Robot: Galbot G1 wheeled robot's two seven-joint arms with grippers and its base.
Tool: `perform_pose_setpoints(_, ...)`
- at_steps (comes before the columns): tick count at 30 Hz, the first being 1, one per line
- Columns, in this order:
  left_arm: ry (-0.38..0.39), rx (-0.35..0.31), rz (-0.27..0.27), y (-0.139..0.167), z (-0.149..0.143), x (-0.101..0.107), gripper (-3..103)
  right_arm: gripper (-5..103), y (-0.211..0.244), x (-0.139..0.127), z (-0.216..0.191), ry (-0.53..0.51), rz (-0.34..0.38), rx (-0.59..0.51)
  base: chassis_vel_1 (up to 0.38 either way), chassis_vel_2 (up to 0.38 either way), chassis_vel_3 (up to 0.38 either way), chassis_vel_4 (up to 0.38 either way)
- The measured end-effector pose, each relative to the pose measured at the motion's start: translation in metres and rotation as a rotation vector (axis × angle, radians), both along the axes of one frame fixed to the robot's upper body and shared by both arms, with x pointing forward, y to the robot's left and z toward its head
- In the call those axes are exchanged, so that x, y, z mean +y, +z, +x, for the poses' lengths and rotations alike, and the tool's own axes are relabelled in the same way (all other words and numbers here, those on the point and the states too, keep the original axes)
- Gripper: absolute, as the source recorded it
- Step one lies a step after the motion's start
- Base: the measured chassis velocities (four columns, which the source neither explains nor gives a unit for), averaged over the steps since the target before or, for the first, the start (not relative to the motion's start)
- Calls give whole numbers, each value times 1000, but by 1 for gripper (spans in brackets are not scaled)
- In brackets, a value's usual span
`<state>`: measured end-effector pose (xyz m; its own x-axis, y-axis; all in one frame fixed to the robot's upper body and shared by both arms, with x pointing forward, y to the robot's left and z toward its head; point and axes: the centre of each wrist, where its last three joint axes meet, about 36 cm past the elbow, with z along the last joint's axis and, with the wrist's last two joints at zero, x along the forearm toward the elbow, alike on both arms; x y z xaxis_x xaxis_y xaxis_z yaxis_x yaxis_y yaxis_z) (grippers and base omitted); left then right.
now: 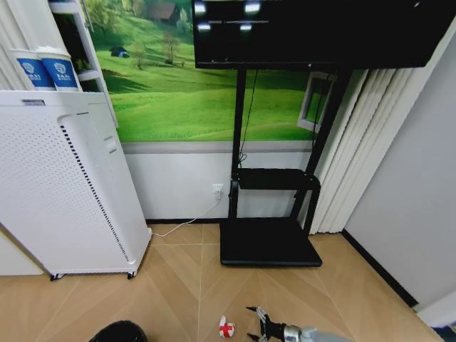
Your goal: Pick up the trash bin and place the garbage on the floor into it.
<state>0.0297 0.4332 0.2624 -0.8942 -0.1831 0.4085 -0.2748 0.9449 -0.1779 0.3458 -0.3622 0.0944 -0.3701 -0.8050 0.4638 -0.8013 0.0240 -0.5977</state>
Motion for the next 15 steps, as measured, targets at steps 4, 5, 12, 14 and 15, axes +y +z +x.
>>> perform_pose_setpoints(4,7,1,11,15,-2,0,6,100,-3,6,-10,16,17,8,0,0,0,0)
perform_pose_setpoints(5,7,1,11,15,-2,0,6,100,-3,6,-10,16,17,8,0,0,0,0)
perform_pose_setpoints(12,9,2,14,21,-5,2,6,100,-11,17,-23,58,19,33,0,0,0,0)
perform_pose_setpoints(14,9,0,12,22,-4,1,6,100,-14,20,-25,68,16,40,0,0,0,0)
perform_pose_setpoints(15,8,-2,10,23,-4,0,6,100,-16,25,-24,80,14,44,0,0,0,0)
